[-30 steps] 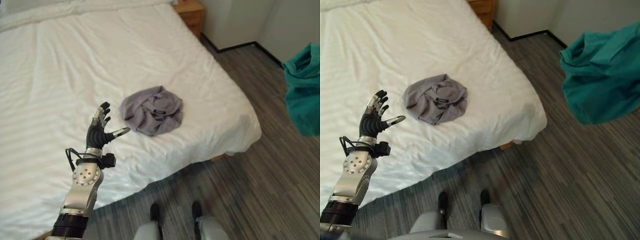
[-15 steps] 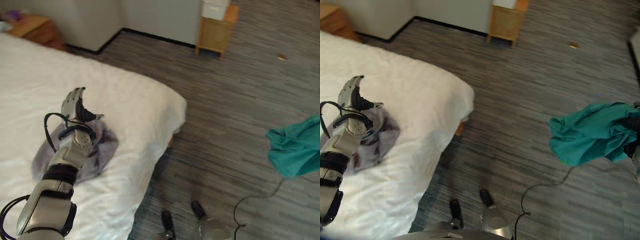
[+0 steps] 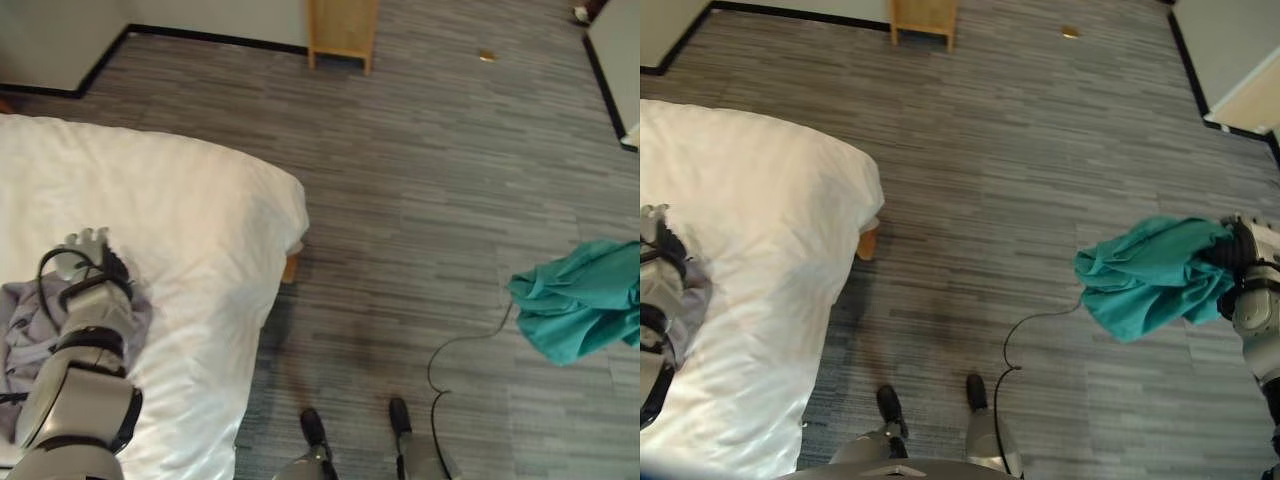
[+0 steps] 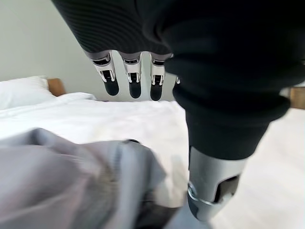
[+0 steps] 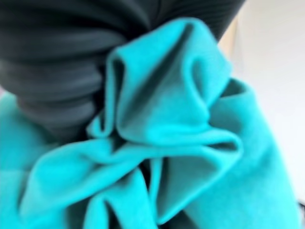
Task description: Pick up bed clothes into laundry basket.
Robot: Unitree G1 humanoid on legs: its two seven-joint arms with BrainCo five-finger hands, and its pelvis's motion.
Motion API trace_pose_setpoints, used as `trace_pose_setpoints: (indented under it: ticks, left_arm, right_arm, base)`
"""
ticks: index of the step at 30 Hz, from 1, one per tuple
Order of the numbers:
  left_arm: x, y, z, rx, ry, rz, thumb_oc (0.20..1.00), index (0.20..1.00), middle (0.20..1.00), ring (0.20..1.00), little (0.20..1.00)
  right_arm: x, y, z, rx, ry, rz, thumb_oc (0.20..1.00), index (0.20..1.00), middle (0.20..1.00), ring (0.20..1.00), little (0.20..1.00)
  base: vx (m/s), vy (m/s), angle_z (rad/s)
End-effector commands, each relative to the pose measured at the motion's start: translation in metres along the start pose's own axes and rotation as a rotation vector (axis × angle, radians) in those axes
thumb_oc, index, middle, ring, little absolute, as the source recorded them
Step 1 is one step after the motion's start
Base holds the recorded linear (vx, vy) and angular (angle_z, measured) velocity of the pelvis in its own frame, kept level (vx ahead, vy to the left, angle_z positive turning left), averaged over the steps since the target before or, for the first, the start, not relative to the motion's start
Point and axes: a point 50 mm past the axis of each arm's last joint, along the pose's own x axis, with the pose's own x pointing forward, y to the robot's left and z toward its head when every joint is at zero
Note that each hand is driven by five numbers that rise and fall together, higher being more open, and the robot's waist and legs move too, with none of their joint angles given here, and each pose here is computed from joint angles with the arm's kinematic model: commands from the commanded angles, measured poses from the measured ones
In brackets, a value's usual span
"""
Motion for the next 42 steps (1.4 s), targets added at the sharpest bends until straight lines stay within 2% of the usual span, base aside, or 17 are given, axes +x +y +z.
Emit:
trace_pose_setpoints:
  ticks: [1, 5, 8, 14, 17, 19, 20, 23, 24, 26, 27, 28, 32, 34, 39, 42]
  left_arm:
    - [0.002, 0.017, -0.011, 0.010, 0.012, 0.112, 1.000, 1.000, 1.000, 1.000, 1.000]
    - [-0.006, 0.014, -0.026, -0.047, 0.040, 0.129, 1.000, 1.000, 1.000, 1.000, 1.000]
    - [-0.013, 0.000, -0.037, -0.049, 0.071, 0.080, 1.000, 1.000, 1.000, 1.000, 1.000]
    - [-0.015, -0.019, -0.033, 0.000, 0.088, -0.003, 1.000, 1.000, 1.000, 1.000, 1.000]
    - [-0.012, -0.016, -0.030, 0.007, 0.085, 0.002, 1.000, 1.000, 1.000, 1.000, 1.000]
    - [-0.003, -0.002, -0.024, 0.017, 0.081, 0.041, 1.000, 1.000, 1.000, 1.000, 1.000]
    - [0.007, 0.020, -0.019, 0.017, 0.081, 0.120, 1.000, 1.000, 1.000, 1.000, 1.000]
    - [0.010, 0.027, -0.018, 0.028, 0.078, 0.141, 1.000, 1.000, 1.000, 1.000, 1.000]
    - [0.018, 0.048, -0.012, 0.043, 0.060, 0.206, 1.000, 1.000, 1.000, 1.000, 1.000]
    - [0.022, 0.059, -0.006, 0.060, 0.041, 0.233, 1.000, 1.000, 1.000, 1.000, 1.000]
    - [0.024, 0.063, -0.004, 0.072, 0.035, 0.238, 0.310, 0.310, 0.310, 0.310, 0.310]
    - [0.024, 0.062, -0.002, 0.077, 0.029, 0.234, 0.200, 0.200, 0.200, 0.200, 0.200]
    - [0.023, 0.057, 0.005, 0.032, 0.014, 0.222, 0.200, 0.200, 0.200, 0.200, 0.200]
    - [0.020, 0.058, 0.015, -0.090, -0.023, 0.244, 0.200, 0.200, 0.200, 0.200, 0.200]
    - [0.006, 0.101, 0.050, -0.436, -0.246, 0.421, 0.200, 0.200, 0.200, 0.200, 0.200]
    - [-0.010, 0.107, 0.065, -0.653, -0.348, 0.435, 0.200, 0.200, 0.200, 0.200, 0.200]
  right_arm:
    - [0.004, -0.028, -0.015, 0.047, 0.074, -0.138, 0.200, 0.200, 0.200, 0.200, 0.200]
    - [-0.003, -0.015, -0.030, 0.075, 0.152, -0.102, 0.200, 0.200, 0.200, 0.200, 0.200]
    - [-0.004, -0.009, -0.033, 0.080, 0.173, -0.076, 0.200, 0.200, 0.200, 0.200, 0.200]
    - [0.002, -0.005, -0.020, 0.084, 0.131, -0.061, 0.200, 0.200, 0.200, 0.200, 0.200]
    - [0.004, -0.006, -0.016, 0.087, 0.117, -0.070, 0.200, 0.200, 0.200, 0.200, 0.200]
    - [0.007, -0.011, -0.009, 0.080, 0.080, -0.096, 0.200, 0.200, 0.200, 0.200, 0.200]
    - [0.005, -0.012, -0.011, 0.084, 0.082, -0.119, 0.200, 0.200, 0.200, 0.200, 0.200]
    - [0.002, -0.010, -0.014, 0.089, 0.094, -0.121, 0.200, 0.200, 0.200, 0.200, 0.200]
    - [0.003, -0.012, -0.015, 0.099, 0.098, -0.144, 0.200, 0.200, 0.200, 0.200, 0.200]
    - [0.003, -0.012, -0.017, 0.111, 0.111, -0.157, 0.200, 0.200, 0.200, 0.200, 0.200]
    - [0.004, -0.011, -0.016, 0.113, 0.112, -0.154, 0.200, 0.200, 0.200, 0.200, 0.200]
    - [0.004, -0.010, -0.015, 0.115, 0.110, -0.153, 0.200, 0.200, 0.200, 0.200, 0.200]
    - [0.002, -0.004, -0.014, 0.124, 0.098, -0.135, 0.200, 0.200, 0.200, 0.200, 0.200]
    - [0.000, -0.003, -0.008, 0.139, 0.063, -0.127, 0.200, 0.200, 0.200, 0.200, 0.200]
    - [-0.013, -0.010, -0.011, 0.213, 0.050, -0.147, 0.200, 0.200, 0.200, 0.200, 0.200]
    - [-0.016, -0.021, -0.006, 0.236, 0.016, -0.170, 0.200, 0.200, 0.200, 0.200, 0.200]
  base:
    - [0.07, -0.007, 0.23]
    - [0.06, -0.013, 0.31]
    - [0.04, -0.004, 0.14]
    - [-0.01, 0.009, 0.05]
    - [-0.12, -0.023, -0.04]
    - [-0.25, -0.066, -0.04]
    - [-0.18, -0.062, -0.06]
    - [-0.08, -0.035, 0.00]
    - [-0.08, 0.013, 0.01]
    - [-0.10, 0.037, 0.04]
    - [-0.08, 0.047, 0.11]
    - [-0.05, 0.052, 0.10]
    - [0.02, 0.055, -0.01]
    - [0.10, 0.071, -0.02]
    - [0.13, 0.062, -0.02]
    - [0.10, 0.046, -0.04]
